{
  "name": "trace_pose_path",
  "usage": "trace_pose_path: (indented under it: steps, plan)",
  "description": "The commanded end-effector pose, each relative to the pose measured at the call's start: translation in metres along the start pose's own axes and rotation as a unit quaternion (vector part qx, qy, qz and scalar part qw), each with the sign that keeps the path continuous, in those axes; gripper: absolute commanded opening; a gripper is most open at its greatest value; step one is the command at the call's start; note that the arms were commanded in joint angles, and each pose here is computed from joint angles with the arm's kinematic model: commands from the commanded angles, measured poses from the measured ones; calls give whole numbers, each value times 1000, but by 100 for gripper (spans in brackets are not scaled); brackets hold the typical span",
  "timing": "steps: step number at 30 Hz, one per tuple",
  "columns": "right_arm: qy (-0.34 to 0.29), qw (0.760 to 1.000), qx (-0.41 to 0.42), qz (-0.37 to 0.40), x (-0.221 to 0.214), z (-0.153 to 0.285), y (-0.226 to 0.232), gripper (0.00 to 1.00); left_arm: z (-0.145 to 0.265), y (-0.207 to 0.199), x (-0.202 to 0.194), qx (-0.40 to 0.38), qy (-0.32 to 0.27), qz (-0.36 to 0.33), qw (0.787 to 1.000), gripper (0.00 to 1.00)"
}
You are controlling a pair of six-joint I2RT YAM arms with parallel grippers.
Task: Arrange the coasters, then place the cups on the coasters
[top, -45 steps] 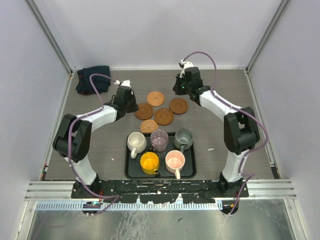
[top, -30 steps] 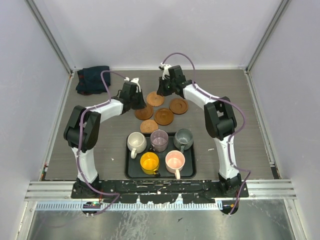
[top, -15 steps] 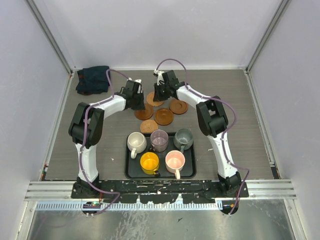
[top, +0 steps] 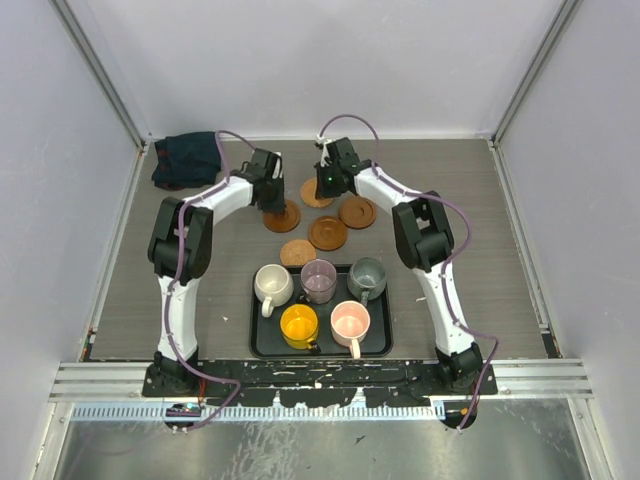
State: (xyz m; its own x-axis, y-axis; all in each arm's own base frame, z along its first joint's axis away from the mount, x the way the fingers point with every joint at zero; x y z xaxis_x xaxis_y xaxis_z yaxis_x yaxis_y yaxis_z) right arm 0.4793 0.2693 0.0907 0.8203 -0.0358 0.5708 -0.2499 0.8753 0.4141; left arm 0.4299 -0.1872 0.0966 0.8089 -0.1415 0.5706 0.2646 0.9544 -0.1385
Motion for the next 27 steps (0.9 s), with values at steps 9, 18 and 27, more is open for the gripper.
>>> trace_pose_path:
  steps: [9,18,27]
  plan:
    - [-92,985,-110,-95,61,31,-89,2,-21,23,28,24,41,-25,999,4]
    - [-122,966,-182,-135,61,69,-142,1,-27,11,51,-32,9,-25,999,17]
    - [-116,952,-237,-155,29,105,-165,1,-32,4,68,-94,-20,-8,995,32]
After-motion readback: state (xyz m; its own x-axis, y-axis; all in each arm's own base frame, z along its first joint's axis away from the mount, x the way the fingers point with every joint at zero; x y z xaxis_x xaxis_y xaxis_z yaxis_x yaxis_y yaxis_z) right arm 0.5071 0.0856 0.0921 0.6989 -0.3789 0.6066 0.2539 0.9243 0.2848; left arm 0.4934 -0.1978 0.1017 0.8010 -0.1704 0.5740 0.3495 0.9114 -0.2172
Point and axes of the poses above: each gripper's point midway between its finger pads, its own z axis back along the fingers, its own y axis along the line the jaws close on, x = y × z, the point moved 8 cm from there along z, back along the fingers, and after that the axes turned 12 degrees about -z, right-handed, at the moved point
